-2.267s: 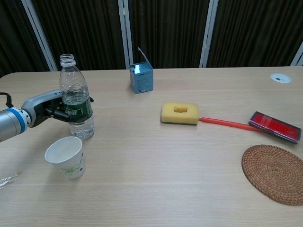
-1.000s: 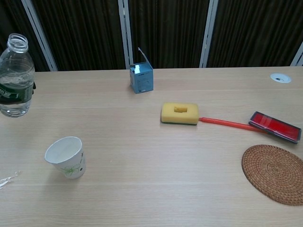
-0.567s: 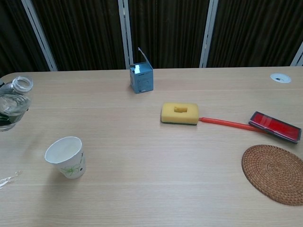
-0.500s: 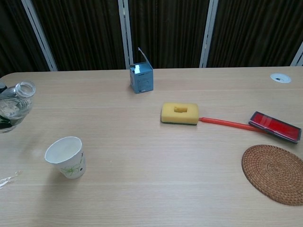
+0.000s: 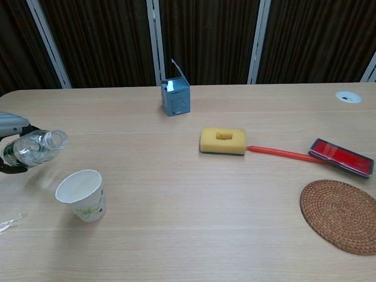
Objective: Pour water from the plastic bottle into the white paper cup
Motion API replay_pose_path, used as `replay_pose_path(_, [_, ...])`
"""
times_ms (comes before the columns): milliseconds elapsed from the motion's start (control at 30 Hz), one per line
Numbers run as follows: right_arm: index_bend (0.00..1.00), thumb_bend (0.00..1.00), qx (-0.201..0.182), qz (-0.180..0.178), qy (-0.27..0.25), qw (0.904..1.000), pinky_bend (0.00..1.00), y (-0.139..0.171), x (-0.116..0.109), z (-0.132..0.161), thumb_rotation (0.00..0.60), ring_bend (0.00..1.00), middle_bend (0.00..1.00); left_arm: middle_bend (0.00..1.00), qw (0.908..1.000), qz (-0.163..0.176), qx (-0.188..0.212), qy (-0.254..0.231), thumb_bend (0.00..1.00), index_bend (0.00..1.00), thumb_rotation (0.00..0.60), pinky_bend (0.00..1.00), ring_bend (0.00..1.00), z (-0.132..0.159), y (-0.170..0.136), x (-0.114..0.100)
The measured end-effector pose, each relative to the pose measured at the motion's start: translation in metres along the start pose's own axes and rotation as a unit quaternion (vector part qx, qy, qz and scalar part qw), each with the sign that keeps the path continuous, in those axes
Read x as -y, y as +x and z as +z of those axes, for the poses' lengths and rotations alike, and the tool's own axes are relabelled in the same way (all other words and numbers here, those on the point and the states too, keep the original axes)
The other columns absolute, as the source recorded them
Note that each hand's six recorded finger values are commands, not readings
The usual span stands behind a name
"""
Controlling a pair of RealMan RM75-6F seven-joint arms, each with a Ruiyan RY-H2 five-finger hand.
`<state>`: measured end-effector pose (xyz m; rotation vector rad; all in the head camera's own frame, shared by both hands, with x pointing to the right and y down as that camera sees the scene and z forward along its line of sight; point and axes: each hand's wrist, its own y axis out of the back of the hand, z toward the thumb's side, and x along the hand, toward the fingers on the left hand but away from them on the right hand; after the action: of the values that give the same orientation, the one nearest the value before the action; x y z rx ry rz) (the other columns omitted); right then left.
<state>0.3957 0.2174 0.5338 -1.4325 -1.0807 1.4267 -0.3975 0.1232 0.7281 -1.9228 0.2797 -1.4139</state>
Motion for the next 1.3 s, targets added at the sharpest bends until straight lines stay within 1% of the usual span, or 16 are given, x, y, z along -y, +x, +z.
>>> replay_pose_path(233, [0.0, 0.0, 0.004, 0.002, 0.0, 1.0, 0.0, -0.001, 0.001, -0.002, 0.6, 0.0, 0.0, 0.55, 0.9982, 0.004, 0.005, 0.059, 0.57, 0.66, 0.6, 0.4, 0.37, 0.003, 0.003, -0.003])
replay_pose_path(367, [0.0, 0.0, 0.003, 0.002, 0.0, 1.0, 0.0, -0.001, 0.001, -0.002, 0.6, 0.0, 0.0, 0.55, 0.9949, 0.009, 0.009, 0.1, 0.57, 0.66, 0.6, 0.4, 0.37, 0.008, 0.005, -0.007])
replay_pose_path(500, [0.0, 0.0, 0.005, 0.001, -0.001, 1.0, 0.0, -0.001, 0.0, -0.002, 0.6, 0.0, 0.0, 0.55, 0.9913, 0.016, 0.011, 0.13, 0.57, 0.66, 0.6, 0.4, 0.37, 0.013, 0.005, -0.01])
replay_pose_path(700, [0.0, 0.0, 0.004, 0.0, -0.003, 1.0, 0.0, -0.001, -0.001, -0.003, 0.6, 0.0, 0.0, 0.55, 0.9877, 0.029, 0.012, 0.153, 0.57, 0.66, 0.6, 0.4, 0.37, 0.017, 0.006, -0.014])
replay_pose_path(1000, [0.0, 0.0, 0.006, 0.001, -0.003, 1.0, 0.0, -0.001, -0.001, -0.003, 0.6, 0.0, 0.0, 0.55, 0.9816, 0.041, 0.012, 0.186, 0.57, 0.66, 0.6, 0.4, 0.37, 0.015, 0.004, -0.018])
replay_pose_path(1133, [0.0, 0.0, 0.006, 0.001, -0.002, 1.0, 0.0, -0.001, -0.001, -0.003, 0.6, 0.0, 0.0, 0.55, 0.9773, 0.046, 0.012, 0.207, 0.57, 0.66, 0.6, 0.4, 0.37, 0.014, 0.004, -0.019])
replay_pose_path(1233, [0.0, 0.0, 0.007, 0.001, -0.002, 1.0, 0.0, -0.001, -0.001, -0.003, 0.6, 0.0, 0.0, 0.55, 0.9775, 0.046, 0.011, 0.205, 0.57, 0.66, 0.6, 0.4, 0.37, 0.013, 0.004, -0.018])
replay_pose_path(1300, [0.0, 0.0, 0.007, 0.002, -0.002, 1.0, 0.0, -0.001, -0.001, -0.004, 0.6, 0.0, 0.0, 0.55, 0.9755, 0.048, 0.013, 0.214, 0.57, 0.66, 0.6, 0.4, 0.37, 0.013, 0.004, -0.018])
